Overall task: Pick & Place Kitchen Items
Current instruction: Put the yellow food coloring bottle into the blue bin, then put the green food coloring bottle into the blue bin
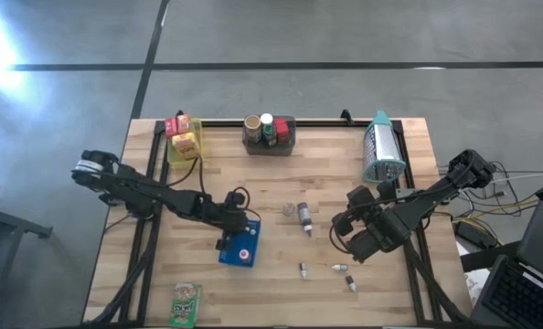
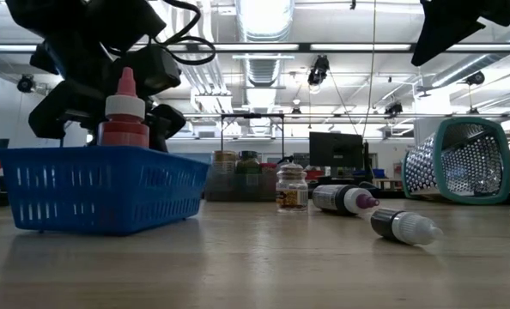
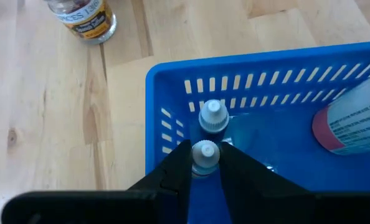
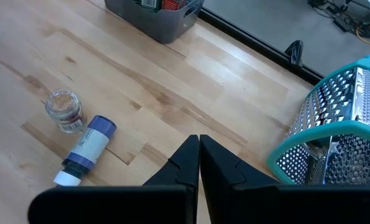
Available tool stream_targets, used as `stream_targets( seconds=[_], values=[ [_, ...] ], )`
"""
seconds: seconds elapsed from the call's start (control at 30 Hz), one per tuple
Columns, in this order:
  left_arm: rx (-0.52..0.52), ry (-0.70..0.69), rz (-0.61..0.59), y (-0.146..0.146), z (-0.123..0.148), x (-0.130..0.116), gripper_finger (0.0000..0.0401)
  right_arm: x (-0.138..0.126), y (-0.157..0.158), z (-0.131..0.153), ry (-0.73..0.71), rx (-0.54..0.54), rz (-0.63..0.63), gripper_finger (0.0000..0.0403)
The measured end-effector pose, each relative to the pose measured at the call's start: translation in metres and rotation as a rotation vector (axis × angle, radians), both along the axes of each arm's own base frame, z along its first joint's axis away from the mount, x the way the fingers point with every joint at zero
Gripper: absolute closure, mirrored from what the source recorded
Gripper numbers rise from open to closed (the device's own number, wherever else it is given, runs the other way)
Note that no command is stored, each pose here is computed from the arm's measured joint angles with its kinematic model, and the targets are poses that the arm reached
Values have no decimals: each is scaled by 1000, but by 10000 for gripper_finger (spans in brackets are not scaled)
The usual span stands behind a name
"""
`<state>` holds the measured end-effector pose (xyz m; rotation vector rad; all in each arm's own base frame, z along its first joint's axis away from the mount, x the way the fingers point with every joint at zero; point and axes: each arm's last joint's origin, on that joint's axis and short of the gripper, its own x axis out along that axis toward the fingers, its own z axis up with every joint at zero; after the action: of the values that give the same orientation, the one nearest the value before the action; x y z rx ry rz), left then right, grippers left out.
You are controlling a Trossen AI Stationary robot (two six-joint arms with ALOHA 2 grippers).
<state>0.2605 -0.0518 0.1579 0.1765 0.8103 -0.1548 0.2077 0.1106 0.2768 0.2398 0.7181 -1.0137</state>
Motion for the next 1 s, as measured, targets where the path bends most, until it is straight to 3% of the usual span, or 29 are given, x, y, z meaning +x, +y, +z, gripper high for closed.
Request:
stream_targets(
  seconds=[0.4, 0.73, 1.0],
  values=[
    [-26, 4, 45, 4, 0, 1, 319, 0, 0, -1, 2, -1, 3, 394],
    [-29, 13, 42, 4, 0, 1, 268, 0, 0, -1, 3, 0, 7, 394],
    [-15, 62, 37, 3, 25, 3, 252, 1, 1, -1, 13, 19, 9, 394]
  ],
)
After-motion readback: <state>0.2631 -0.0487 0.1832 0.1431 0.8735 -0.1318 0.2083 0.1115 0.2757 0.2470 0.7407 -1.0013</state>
